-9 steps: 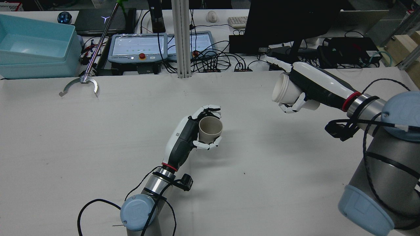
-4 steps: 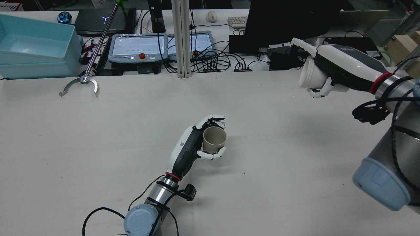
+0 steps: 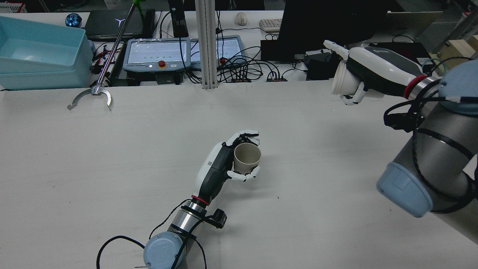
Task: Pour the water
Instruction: 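Withdraw the right hand and carry the beige cup away with the left hand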
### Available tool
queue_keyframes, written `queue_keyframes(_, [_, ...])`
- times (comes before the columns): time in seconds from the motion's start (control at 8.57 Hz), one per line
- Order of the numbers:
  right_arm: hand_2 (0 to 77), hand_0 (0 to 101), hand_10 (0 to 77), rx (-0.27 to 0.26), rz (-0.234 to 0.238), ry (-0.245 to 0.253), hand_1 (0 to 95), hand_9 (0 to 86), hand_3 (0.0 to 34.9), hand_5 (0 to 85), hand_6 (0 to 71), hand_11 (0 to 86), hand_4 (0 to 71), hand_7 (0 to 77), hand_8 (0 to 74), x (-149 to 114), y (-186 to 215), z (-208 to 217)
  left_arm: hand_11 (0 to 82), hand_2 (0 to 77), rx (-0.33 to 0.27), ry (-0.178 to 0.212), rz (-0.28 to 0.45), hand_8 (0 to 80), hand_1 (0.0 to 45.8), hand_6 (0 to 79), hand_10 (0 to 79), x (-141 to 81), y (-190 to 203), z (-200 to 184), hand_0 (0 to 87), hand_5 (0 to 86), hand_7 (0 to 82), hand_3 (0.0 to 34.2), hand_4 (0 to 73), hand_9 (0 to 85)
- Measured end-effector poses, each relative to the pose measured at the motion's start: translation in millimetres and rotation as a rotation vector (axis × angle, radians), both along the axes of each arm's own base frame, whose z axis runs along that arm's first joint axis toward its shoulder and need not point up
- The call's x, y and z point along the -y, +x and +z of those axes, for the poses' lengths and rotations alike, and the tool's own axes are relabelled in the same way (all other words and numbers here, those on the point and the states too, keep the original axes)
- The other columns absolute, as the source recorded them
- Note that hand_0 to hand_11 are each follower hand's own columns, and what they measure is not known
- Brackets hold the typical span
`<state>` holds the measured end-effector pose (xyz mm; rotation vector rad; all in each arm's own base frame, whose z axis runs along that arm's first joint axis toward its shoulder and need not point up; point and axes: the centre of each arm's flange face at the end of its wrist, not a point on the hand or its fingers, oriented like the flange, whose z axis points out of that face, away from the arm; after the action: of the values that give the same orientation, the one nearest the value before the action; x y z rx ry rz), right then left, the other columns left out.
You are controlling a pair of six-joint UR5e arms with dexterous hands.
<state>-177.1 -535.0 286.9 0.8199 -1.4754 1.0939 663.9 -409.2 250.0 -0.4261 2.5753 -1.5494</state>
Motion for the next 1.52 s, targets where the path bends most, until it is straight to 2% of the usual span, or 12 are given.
queue_keyframes(0.23, [48.5, 76, 53.5, 0.024, -0.003, 0.025, 15.8, 44.2, 0.2, 6.5, 52.4, 69.3, 0.0, 57.3, 32.7, 15, -39, -13, 36.5, 38.2, -0.008, 0.002, 0.0, 21.8, 27.3, 25.6, 21.8, 1, 3, -2, 80.1, 27.8, 49.1, 0.2, 18.0, 31.6])
queue_keyframes(0.35, [48.5, 76, 53.5, 0.06, -0.001, 0.029, 15.8, 44.2, 0.2, 6.5, 52.4, 69.3, 0.0, 57.3, 32.7, 13, -42, -18, 36.5, 38.2, -0.008, 0.005, 0.0, 21.8, 27.3, 25.6, 21.8, 2, 3, -3, 80.2, 28.9, 49.1, 0.2, 18.0, 32.2])
queue_keyframes(0.47, [48.5, 77, 52.4, 0.14, 0.005, 0.008, 15.8, 45.3, 0.0, 6.5, 52.4, 70.4, 0.0, 57.3, 32.7, 4, -31, -12, 36.5, 38.2, -0.003, 0.008, -0.009, 21.8, 27.3, 25.6, 21.8, 12, -4, -3, 80.3, 30.5, 49.1, 0.2, 19.1, 32.2])
queue_keyframes(0.58, [49.1, 73, 51.8, 0.245, 0.018, -0.024, 14.7, 43.1, 0.0, 6.0, 52.9, 70.4, 0.0, 57.3, 30.5, -10, -10, 2, 34.9, 38.2, 0.006, 0.022, -0.027, 21.8, 27.3, 25.6, 21.8, 34, -22, -4, 80.2, 30.5, 49.1, 0.2, 19.1, 32.2])
queue_keyframes(0.7, [49.1, 68, 51.8, 0.332, 0.045, -0.043, 14.7, 41.5, 0.0, 4.9, 51.3, 70.4, 0.0, 58.4, 28.4, -20, 20, 14, 31.6, 38.7, 0.025, 0.043, -0.038, 20.2, 27.3, 25.6, 19.1, 61, -49, -11, 80.2, 32.2, 49.1, 0.0, 20.2, 28.9])
queue_keyframes(0.93, [49.1, 65, 51.8, 0.448, 0.104, -0.029, 15.3, 42.5, 0.1, 4.4, 51.3, 70.4, 0.0, 58.4, 29.5, -31, 85, 35, 30.5, 38.7, 0.053, 0.046, -0.04, 18.0, 27.3, 25.6, 17.4, 100, -110, -23, 80.3, 30.5, 49.1, 0.0, 18.5, 25.6])
queue_keyframes(1.05, [49.1, 60, 55.6, 0.528, 0.125, -0.02, 15.3, 43.6, 0.2, 4.4, 51.3, 69.3, 0.0, 58.4, 31.1, -35, 114, 59, 30.5, 38.7, 0.056, 0.03, -0.032, 18.0, 27.3, 25.6, 17.4, 112, -142, -17, 80.3, 30.5, 49.1, 0.0, 18.5, 25.6])
queue_keyframes(1.17, [49.1, 59, 55.6, 0.59, 0.141, -0.021, 15.3, 43.6, 0.2, 4.4, 51.3, 69.3, 0.0, 58.4, 31.1, -40, 134, 82, 28.4, 38.7, 0.062, 0.01, -0.034, 15.8, 27.3, 25.6, 15.3, 119, -178, 3, 80.1, 26.7, 49.1, 0.0, 16.4, 24.5])
queue_keyframes(1.4, [49.1, 58, 56.7, 0.658, 0.165, -0.034, 15.3, 43.6, 0.2, 3.3, 50.2, 68.7, 0.0, 58.9, 31.1, -49, 167, 122, 28.4, 38.7, 0.095, -0.009, -0.048, 15.8, 27.3, 27.8, 15.3, 130, -262, 52, 79.9, 26.7, 45.8, 0.0, 16.9, 24.5])
queue_keyframes(1.52, [49.1, 58, 56.7, 0.699, 0.164, -0.049, 15.3, 43.6, 0.1, 3.3, 45.8, 69.3, 0.0, 61.1, 31.1, -43, 175, 152, 28.4, 38.7, 0.106, -0.011, -0.054, 15.3, 27.3, 26.2, 15.3, 134, -296, 66, 79.7, 28.4, 44.7, 0.0, 16.9, 23.5])
